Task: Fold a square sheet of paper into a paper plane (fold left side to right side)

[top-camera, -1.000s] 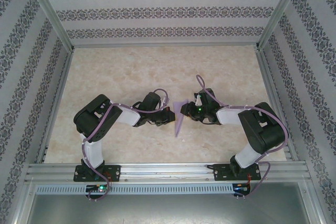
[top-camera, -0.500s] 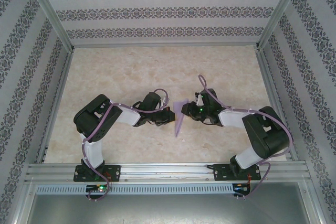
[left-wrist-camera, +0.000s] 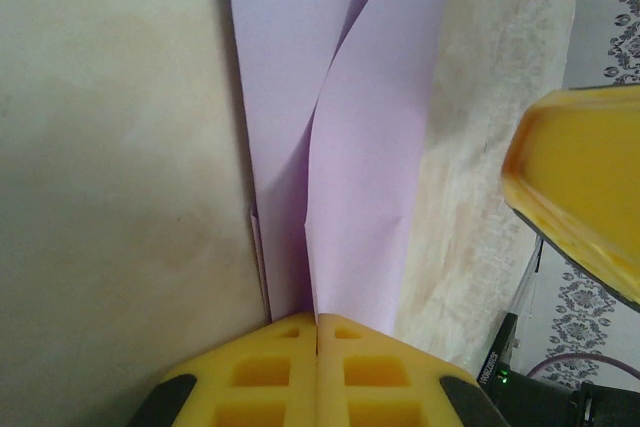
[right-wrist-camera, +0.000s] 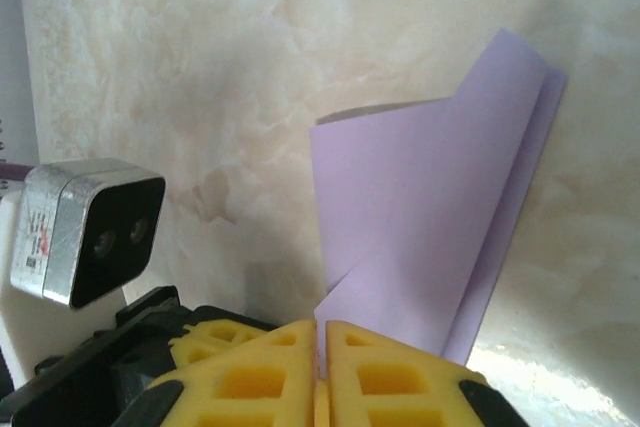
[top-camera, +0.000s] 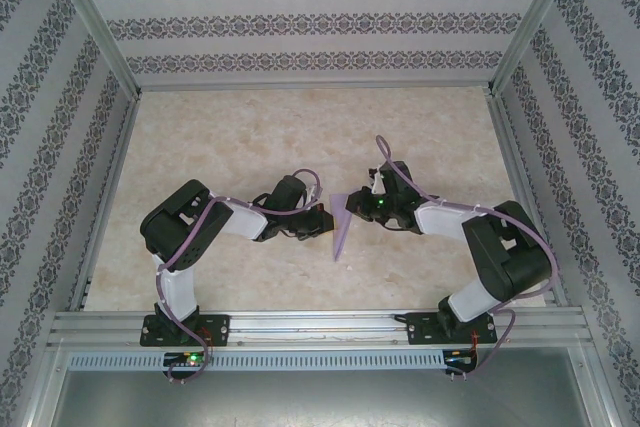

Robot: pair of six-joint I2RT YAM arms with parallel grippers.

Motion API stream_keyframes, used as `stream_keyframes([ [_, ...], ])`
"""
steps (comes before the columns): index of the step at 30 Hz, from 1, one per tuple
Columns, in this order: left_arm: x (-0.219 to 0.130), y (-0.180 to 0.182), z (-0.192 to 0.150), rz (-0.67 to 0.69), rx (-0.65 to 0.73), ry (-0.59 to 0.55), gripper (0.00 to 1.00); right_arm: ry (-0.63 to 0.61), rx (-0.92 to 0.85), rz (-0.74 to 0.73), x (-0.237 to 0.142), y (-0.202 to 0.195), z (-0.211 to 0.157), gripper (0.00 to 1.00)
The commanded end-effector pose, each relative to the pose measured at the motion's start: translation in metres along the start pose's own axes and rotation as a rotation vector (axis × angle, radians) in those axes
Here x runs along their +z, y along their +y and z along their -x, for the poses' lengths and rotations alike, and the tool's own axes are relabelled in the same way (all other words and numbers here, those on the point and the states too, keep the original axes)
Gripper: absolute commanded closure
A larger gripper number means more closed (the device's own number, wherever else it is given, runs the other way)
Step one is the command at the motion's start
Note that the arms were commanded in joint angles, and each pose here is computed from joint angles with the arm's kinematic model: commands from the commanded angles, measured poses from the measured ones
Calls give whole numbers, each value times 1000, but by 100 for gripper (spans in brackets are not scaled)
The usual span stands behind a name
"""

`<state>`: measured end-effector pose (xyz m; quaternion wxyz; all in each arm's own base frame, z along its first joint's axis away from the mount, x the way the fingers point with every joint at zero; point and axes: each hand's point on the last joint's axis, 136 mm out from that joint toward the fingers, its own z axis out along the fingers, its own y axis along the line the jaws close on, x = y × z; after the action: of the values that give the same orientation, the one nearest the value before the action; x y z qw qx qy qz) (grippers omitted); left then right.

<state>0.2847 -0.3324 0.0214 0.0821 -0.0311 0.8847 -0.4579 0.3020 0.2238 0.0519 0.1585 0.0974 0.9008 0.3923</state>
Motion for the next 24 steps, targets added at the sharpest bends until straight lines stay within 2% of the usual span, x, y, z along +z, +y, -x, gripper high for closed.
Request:
stream_keyframes([
  [1, -1, 54, -8, 185, -91, -9, 100, 25, -8, -6, 7, -1, -1, 91],
  [24, -1, 60, -10, 214, -111, -6, 100, 79, 7, -89, 22, -29, -13, 93],
])
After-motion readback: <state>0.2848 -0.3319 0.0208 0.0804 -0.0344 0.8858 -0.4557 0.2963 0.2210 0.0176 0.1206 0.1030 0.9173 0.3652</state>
